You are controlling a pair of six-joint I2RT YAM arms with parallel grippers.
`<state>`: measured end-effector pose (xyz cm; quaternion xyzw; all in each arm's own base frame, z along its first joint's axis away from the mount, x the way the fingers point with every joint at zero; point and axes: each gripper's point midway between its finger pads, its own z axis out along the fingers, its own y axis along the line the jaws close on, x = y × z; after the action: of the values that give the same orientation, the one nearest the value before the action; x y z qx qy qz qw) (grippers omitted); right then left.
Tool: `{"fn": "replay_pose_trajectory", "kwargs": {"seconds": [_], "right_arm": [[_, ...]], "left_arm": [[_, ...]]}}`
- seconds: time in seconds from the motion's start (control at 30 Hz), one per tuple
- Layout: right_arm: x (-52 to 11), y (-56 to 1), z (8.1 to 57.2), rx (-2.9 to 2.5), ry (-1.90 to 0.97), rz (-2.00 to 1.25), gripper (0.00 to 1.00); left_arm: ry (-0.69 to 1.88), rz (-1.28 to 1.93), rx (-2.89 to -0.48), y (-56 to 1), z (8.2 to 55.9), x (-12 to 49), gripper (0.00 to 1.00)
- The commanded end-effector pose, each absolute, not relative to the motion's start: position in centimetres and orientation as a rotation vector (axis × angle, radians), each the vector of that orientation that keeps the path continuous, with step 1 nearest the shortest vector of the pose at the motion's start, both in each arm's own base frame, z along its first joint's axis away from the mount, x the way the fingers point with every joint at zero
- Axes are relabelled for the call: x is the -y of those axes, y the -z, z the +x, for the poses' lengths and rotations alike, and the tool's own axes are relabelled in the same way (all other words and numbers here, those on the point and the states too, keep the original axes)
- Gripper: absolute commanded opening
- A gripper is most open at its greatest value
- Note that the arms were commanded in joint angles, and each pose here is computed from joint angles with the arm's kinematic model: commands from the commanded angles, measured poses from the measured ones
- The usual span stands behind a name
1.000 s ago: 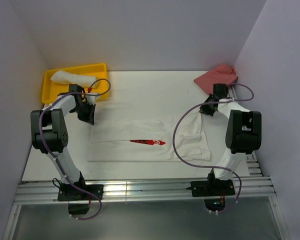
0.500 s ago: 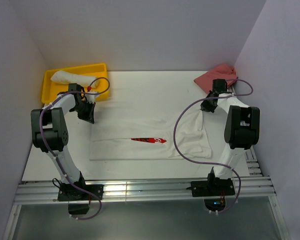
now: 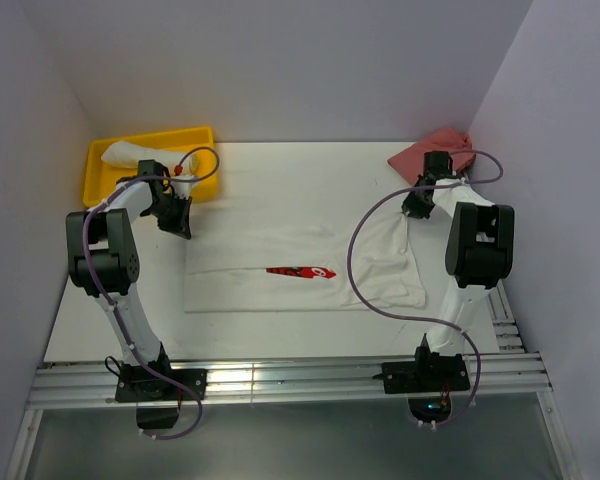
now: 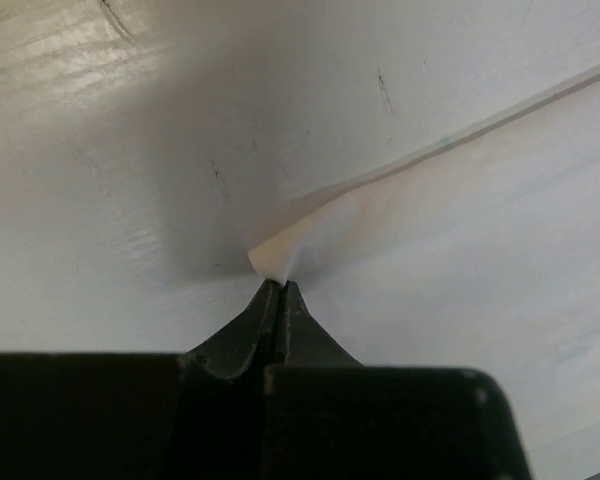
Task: Roll the t-shirts
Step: Roll the tshirt
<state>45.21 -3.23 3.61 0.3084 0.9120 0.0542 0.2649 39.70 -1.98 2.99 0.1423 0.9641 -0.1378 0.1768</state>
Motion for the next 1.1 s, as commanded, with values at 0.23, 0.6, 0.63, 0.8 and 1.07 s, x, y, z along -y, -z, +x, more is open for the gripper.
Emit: {"fn": "replay_pose_trajectory", "kwargs": {"seconds": [0.23, 0.6, 0.63, 0.8, 1.07], "right_arm": [[5.2, -8.5, 44.1, -2.352, -0.052, 0.846, 0.56], [2.5, -10.0, 31.7, -2.342, -0.141, 0.998, 0.54], [2.0, -10.9, 30.9, -2.317, -0.174, 0.994, 0.53], [-0.2, -8.7, 25.5, -2.373, -0.244, 1.039, 0.51], [-1.6, -5.8, 21.5, -2.443, -0.241, 1.071, 0.50]], "left_arm": [[0.394, 0.405, -2.618, -5.5, 42.2, 2.0, 0.41], [0.358, 0.418, -2.470, -11.5, 43.0, 1.4, 0.59], [0.358, 0.419, -2.465, -11.9, 42.8, 1.4, 0.59], [0.400, 0.441, -2.398, -14.6, 41.8, 2.2, 0.59], [0.499, 0.481, -2.350, -16.7, 40.0, 3.8, 0.59]]}}
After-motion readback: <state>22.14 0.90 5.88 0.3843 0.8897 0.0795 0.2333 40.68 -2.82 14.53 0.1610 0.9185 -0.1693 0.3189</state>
